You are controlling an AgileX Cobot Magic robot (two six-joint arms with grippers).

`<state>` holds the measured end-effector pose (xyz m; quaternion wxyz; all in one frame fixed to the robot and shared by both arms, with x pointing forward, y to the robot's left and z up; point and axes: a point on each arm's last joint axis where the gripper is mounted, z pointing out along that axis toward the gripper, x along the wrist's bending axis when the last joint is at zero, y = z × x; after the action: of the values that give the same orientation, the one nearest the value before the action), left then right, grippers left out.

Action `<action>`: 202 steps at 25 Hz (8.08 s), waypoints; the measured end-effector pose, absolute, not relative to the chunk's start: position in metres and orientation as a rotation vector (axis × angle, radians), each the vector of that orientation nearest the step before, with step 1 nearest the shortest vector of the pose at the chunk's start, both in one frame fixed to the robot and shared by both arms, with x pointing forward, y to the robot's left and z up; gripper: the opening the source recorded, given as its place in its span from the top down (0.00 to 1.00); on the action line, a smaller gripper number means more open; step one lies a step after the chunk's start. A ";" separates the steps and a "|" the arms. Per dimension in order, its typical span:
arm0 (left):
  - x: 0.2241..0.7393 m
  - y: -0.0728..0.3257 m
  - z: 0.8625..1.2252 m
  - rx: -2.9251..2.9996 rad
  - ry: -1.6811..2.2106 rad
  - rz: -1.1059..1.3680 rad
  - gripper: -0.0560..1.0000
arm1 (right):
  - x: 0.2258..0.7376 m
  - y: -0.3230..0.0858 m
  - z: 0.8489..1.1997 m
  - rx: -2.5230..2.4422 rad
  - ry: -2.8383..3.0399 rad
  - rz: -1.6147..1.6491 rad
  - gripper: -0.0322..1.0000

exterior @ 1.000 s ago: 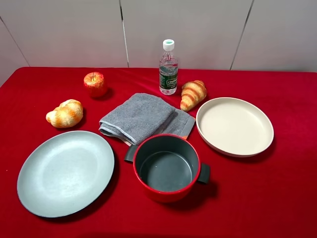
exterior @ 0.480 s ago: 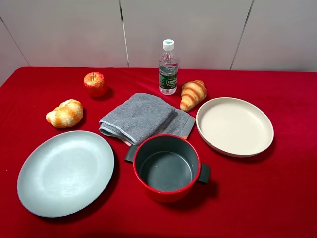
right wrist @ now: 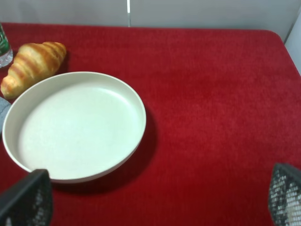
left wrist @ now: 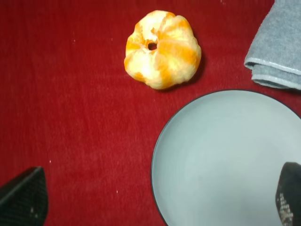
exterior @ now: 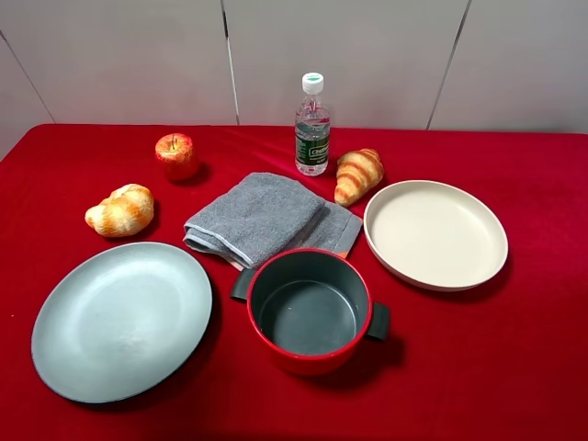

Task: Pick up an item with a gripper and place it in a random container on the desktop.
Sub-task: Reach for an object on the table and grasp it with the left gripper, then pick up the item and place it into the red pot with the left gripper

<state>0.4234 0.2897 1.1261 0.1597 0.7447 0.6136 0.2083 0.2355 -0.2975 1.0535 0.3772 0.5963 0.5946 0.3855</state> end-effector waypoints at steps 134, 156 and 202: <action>0.672 0.210 1.021 2.583 1.521 0.223 0.28 | 0.236 -0.297 1.054 1.525 1.521 0.987 0.30; 0.623 0.117 1.056 2.644 1.343 0.234 0.28 | 0.236 -0.297 1.054 1.525 1.521 0.987 0.30; 0.462 -0.041 1.013 2.957 0.871 0.060 0.28 | 0.236 -0.297 1.054 1.525 1.521 0.987 0.30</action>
<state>0.4617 -0.0411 1.0135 0.0291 0.9587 0.2822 0.0195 0.2355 -0.2974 1.0535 0.3768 0.5963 0.5946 0.3859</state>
